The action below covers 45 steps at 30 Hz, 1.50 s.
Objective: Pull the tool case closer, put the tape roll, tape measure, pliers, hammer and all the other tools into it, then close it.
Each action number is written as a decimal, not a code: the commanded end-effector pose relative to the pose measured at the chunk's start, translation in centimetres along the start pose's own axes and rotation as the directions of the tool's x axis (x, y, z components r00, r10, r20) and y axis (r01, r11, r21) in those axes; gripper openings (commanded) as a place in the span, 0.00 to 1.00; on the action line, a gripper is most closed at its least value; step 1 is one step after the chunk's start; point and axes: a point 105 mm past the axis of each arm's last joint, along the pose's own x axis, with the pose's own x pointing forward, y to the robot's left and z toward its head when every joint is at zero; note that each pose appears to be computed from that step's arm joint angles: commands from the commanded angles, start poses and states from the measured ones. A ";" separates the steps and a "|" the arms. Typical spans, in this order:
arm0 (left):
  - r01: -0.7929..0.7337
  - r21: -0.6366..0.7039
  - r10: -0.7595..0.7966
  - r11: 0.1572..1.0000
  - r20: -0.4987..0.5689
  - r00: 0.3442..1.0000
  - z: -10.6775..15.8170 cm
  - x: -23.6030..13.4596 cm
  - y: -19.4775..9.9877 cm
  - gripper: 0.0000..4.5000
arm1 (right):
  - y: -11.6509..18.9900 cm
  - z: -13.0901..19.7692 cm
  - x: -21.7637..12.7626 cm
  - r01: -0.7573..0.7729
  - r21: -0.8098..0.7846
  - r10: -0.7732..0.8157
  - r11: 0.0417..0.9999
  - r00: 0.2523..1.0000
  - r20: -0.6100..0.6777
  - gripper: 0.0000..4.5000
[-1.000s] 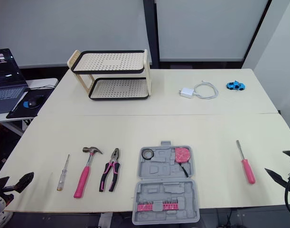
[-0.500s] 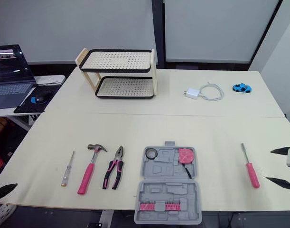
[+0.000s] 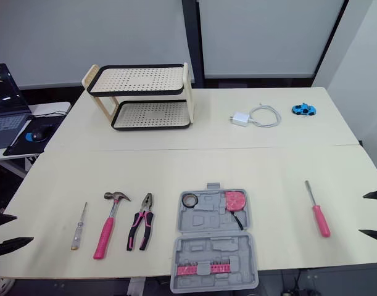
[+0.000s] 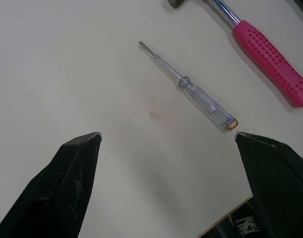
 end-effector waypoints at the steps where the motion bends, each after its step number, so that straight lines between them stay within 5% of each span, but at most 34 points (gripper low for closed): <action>1: -0.019 0.003 0.019 1.000 -0.014 1.000 0.0 -0.9 0.3 1.00 | -0.6 0.9 -0.5 -0.006 -0.023 0.006 1.000 1.000 -0.001 0.99; 17: -0.135 -0.124 0.145 0.983 0.075 0.987 0.6 -1.0 0.7 1.00 | -1.1 1.8 -0.9 0.012 -0.015 -0.011 1.000 1.000 0.020 0.99; 21: -0.189 -0.184 0.216 0.965 0.140 0.966 1.2 -0.5 -0.4 1.00 | -0.9 4.2 -0.3 -0.001 -0.049 0.005 0.999 0.996 0.084 0.99; 31: -0.122 -0.297 0.205 0.947 0.268 0.941 3.7 3.9 -8.2 1.00 | 0.1 13.5 3.4 -0.168 -0.147 0.209 0.975 0.914 0.346 0.99; 45: -0.132 -0.415 0.294 0.900 0.356 0.887 10.0 10.3 -16.5 1.00 | 2.0 19.3 5.0 -0.296 -0.215 0.364 0.931 0.806 0.466 0.99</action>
